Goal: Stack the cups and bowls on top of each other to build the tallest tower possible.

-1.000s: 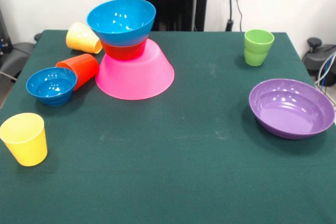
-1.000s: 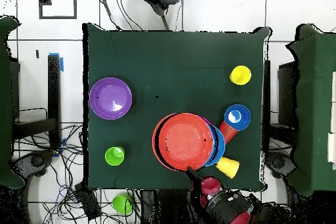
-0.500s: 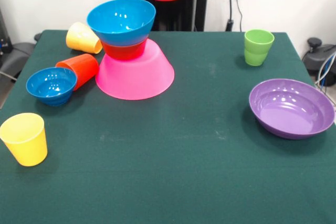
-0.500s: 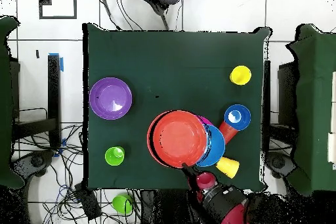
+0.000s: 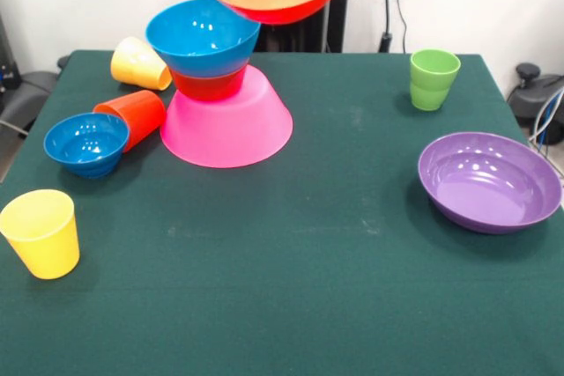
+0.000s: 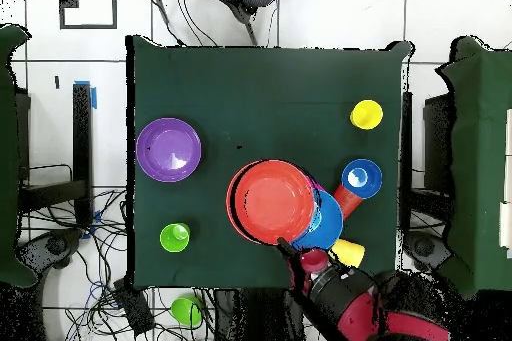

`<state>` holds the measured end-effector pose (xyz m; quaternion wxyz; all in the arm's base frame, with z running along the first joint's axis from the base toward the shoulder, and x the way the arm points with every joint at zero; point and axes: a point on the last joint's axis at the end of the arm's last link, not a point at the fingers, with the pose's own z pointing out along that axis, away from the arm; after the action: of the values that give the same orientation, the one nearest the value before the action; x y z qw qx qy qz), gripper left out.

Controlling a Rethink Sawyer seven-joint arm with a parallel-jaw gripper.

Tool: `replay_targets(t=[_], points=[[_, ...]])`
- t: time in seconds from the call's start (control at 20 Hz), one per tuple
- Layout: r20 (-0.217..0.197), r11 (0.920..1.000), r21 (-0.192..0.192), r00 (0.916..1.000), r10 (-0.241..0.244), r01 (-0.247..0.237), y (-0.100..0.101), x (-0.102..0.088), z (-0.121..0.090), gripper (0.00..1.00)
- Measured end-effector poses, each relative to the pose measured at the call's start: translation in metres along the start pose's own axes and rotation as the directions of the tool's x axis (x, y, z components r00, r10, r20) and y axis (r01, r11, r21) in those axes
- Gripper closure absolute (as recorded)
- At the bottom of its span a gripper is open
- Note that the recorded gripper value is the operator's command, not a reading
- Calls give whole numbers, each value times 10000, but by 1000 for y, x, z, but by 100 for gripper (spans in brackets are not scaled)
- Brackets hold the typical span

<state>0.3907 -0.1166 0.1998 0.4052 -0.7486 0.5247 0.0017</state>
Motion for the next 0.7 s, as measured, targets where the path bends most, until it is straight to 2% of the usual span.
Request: replay_targets(t=[0.25,0.55,0.7], points=[[141,9998,-39,9997,-183,184,-9,8,11,100],[144,9994,-29,9993,-339,339,-14,10,11,100],[186,9982,-205,9983,-557,561,-15,8,9,100]])
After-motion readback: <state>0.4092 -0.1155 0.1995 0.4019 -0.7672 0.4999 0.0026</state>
